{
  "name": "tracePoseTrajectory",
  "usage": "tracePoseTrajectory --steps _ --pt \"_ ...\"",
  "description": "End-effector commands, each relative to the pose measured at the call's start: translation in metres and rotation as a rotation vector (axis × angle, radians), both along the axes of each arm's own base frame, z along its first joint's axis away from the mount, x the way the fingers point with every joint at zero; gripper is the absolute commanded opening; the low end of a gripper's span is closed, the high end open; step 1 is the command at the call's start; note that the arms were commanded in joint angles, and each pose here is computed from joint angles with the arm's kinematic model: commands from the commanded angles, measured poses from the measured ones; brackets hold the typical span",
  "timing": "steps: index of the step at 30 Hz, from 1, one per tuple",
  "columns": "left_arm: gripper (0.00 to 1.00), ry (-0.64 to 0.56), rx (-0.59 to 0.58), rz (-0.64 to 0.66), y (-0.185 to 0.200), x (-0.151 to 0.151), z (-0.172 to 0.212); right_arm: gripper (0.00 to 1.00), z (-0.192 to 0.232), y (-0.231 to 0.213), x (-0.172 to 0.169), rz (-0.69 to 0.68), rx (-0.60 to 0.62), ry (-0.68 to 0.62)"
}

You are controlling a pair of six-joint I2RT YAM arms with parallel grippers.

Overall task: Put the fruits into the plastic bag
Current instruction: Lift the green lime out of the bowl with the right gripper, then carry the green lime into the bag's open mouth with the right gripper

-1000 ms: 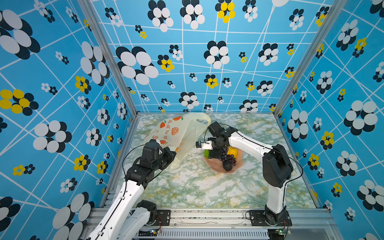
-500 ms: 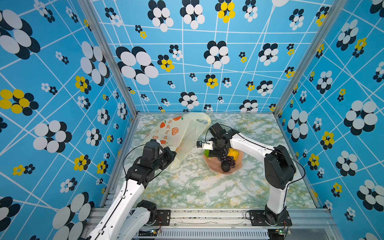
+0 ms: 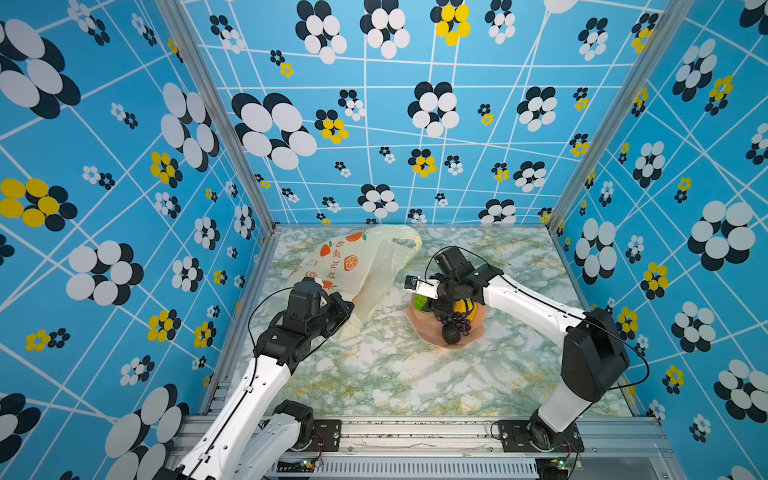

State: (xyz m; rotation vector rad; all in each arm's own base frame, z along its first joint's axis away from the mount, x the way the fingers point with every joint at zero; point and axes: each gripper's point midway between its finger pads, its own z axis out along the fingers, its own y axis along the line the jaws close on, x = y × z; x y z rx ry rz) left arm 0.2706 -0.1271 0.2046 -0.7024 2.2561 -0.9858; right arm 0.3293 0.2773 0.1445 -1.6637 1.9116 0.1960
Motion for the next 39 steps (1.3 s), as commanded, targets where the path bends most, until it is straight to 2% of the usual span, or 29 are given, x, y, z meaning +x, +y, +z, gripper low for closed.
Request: tracePoseTrajectory --steps 1,8,16,20,26,29,32,36,39 --pt "0.0 -0.046 0.003 -0.019 -0.005 0.004 0.014 0.47 0.032 0.0 -0.002 -0.077 0.159 -0.002" --pt "0.0 -0.047 0.013 -0.033 -0.013 0.004 0.015 0.46 0.102 -0.008 -0.002 -0.274 0.536 0.018" --pt "0.0 -0.054 0.022 -0.053 -0.022 0.003 0.017 0.46 0.172 -0.005 -0.006 -0.37 0.877 0.086" --pt "0.0 -0.061 0.024 -0.06 -0.026 0.002 0.019 0.45 0.203 -0.001 0.0 -0.451 1.071 0.195" --pt "0.0 -0.069 0.027 -0.061 -0.028 0.0 0.021 0.4 0.221 0.009 0.022 -0.626 1.345 0.5" --pt "0.0 -0.074 0.022 -0.052 -0.026 -0.002 0.023 0.4 0.218 0.017 0.035 -0.711 1.396 0.661" --pt "0.0 -0.086 0.01 -0.034 -0.024 -0.004 0.027 0.39 0.209 0.03 0.043 -0.781 1.393 0.81" --pt "0.0 -0.095 0.004 -0.017 -0.02 -0.006 0.031 0.39 0.186 0.054 0.05 -0.87 1.319 1.018" --pt "0.0 -0.101 0.003 -0.009 -0.018 -0.007 0.032 0.38 0.162 0.073 0.051 -0.94 1.229 1.123"
